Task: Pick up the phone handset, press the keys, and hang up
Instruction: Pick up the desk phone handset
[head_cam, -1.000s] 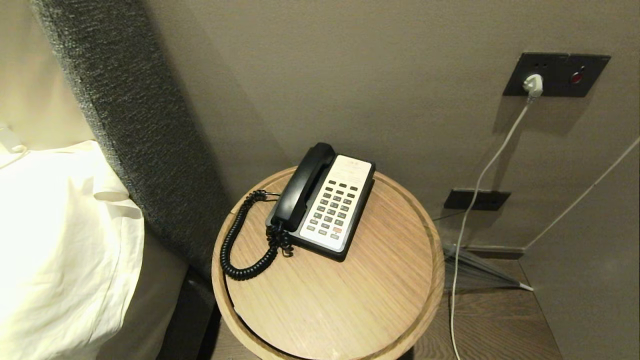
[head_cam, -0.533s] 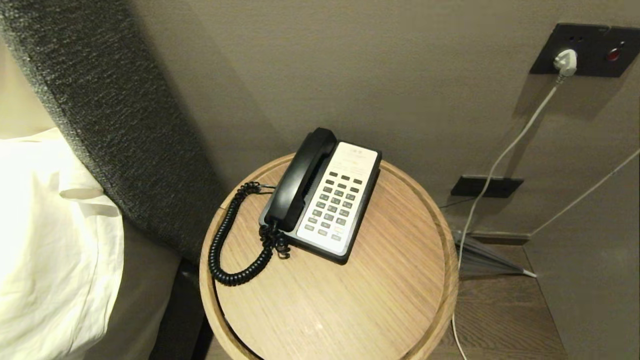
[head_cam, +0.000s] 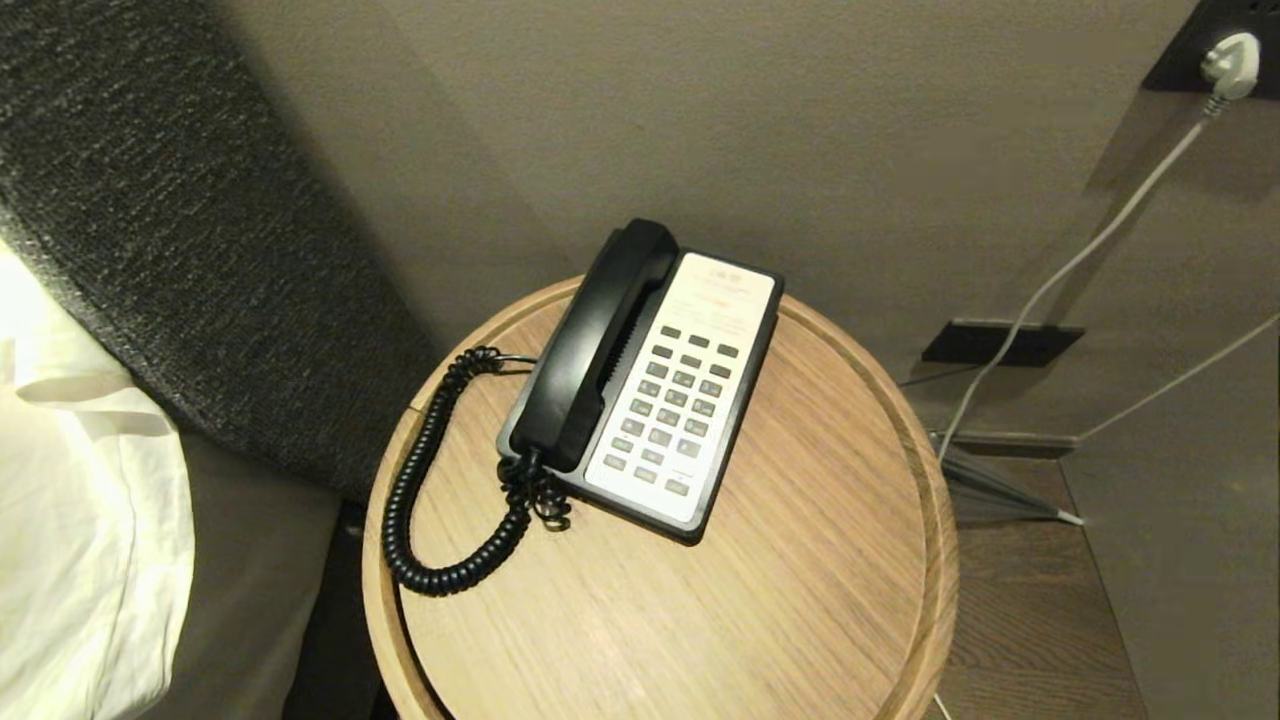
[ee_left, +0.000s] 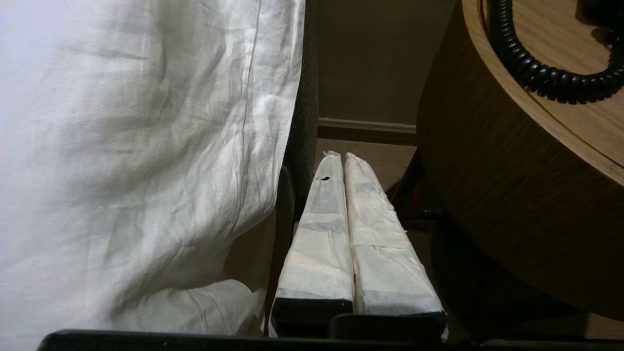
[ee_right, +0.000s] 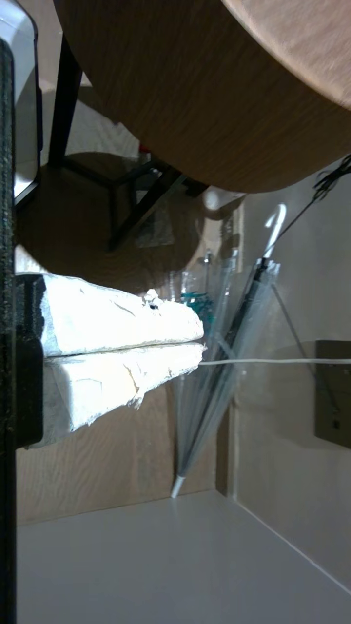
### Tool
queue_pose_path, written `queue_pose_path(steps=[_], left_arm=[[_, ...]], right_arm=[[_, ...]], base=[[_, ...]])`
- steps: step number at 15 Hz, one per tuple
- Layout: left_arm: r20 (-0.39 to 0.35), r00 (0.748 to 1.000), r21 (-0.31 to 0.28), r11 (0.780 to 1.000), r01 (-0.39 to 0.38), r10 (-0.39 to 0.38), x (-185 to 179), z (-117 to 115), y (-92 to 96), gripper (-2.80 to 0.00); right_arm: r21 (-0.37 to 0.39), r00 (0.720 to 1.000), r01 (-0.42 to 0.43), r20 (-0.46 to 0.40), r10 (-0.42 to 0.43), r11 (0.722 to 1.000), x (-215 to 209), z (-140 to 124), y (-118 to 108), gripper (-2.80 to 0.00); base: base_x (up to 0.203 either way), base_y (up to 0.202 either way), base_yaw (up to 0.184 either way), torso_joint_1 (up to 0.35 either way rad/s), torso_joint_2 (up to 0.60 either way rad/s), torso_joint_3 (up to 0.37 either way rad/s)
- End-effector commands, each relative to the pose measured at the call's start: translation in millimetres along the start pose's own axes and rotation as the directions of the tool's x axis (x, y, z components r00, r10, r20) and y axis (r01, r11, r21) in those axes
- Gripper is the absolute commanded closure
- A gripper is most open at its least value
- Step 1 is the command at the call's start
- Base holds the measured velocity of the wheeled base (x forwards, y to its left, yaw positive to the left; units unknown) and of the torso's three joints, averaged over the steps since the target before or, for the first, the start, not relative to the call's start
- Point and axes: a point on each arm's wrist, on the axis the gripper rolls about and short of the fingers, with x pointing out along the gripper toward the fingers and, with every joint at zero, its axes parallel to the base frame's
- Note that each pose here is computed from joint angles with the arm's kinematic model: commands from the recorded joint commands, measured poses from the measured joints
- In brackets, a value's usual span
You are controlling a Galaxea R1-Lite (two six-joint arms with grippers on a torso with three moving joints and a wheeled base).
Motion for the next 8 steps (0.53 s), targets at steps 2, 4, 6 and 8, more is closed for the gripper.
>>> queue_pose_path(steps=[2,4,6,8], left_arm=[[-0.042,0.999,0.005,1.000,0.001,-0.001,2.2,-11.4,-0.2,0.00],[-0.042,0.999,0.008,1.000,0.001,0.000,2.2,-11.4,-0.2,0.00],[-0.044,0.999,0.003,1.000,0.002,-0.002,2.2,-11.7,-0.2,0.00],[-0.049,0.999,0.011,1.000,0.001,-0.001,2.1,-12.0,-0.2,0.00]], right_arm=[[0.000,1.000,0.000,-0.020,0.000,1.000,1.3,-6.0,-0.1,0.00],[0.000,1.000,0.000,-0.020,0.000,1.000,1.3,-6.0,-0.1,0.00],[0.000,1.000,0.000,-0.020,0.000,1.000,1.3,-6.0,-0.1,0.00],[0.000,1.000,0.000,-0.020,0.000,1.000,1.3,-6.0,-0.1,0.00]], base=[[0.000,0.000,0.000,0.006,0.00,-0.107],[0.000,0.000,0.000,0.002,0.00,-0.034],[0.000,0.000,0.000,0.000,0.00,0.000],[0.000,0.000,0.000,0.000,0.00,0.000]])
